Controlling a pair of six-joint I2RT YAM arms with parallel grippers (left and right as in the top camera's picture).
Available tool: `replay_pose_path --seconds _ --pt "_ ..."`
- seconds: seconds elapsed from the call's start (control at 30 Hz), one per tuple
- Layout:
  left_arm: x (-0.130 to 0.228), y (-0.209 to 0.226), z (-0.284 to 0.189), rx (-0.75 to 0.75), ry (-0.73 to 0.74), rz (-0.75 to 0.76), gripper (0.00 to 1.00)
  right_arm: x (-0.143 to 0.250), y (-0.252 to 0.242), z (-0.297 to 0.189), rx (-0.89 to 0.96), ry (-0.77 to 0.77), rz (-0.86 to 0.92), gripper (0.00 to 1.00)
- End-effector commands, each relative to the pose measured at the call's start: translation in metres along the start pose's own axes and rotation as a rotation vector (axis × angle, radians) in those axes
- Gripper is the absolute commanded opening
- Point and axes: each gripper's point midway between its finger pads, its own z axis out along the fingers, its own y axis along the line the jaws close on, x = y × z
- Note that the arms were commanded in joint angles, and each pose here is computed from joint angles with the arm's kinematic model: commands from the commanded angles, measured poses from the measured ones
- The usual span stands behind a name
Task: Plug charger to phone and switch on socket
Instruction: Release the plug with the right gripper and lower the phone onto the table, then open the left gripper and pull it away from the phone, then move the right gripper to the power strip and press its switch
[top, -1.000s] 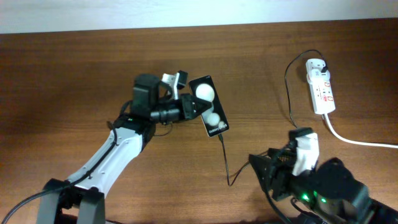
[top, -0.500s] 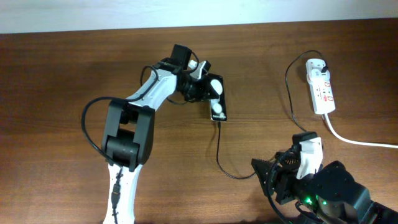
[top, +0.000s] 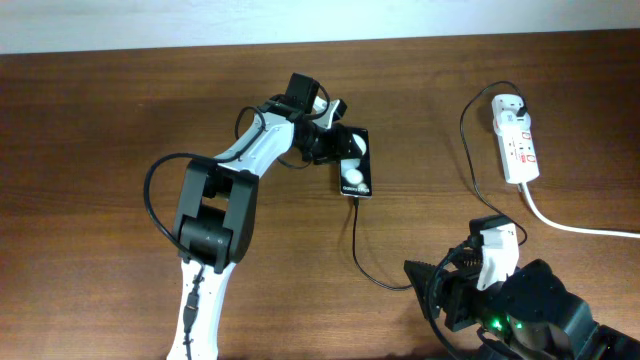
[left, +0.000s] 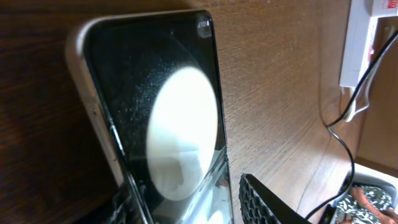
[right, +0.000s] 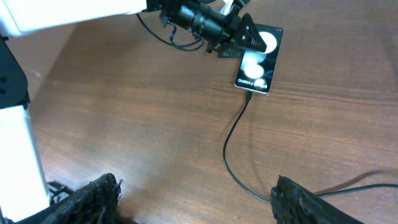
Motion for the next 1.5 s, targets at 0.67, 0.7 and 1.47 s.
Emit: replay_pose_path --seconds 0.67,0.7,1.47 --pt "-0.003 0.092 -0.162 -0.458 -0.127 -0.147 0.99 -0.007 -0.009 -0.001 0.051 -0.038 -0.004 0.99" --pt "-0.004 0.073 -0.195 -0.468 -0.174 -0.099 0.99 -0.006 -0.009 -0.001 0.052 -0.036 -0.004 0.99" --pt "0.349 -0.045 -0.388 -0.719 -0.466 -0.003 0.99 0.041 -0.037 0.132 0.359 0.397 0.01 0.27"
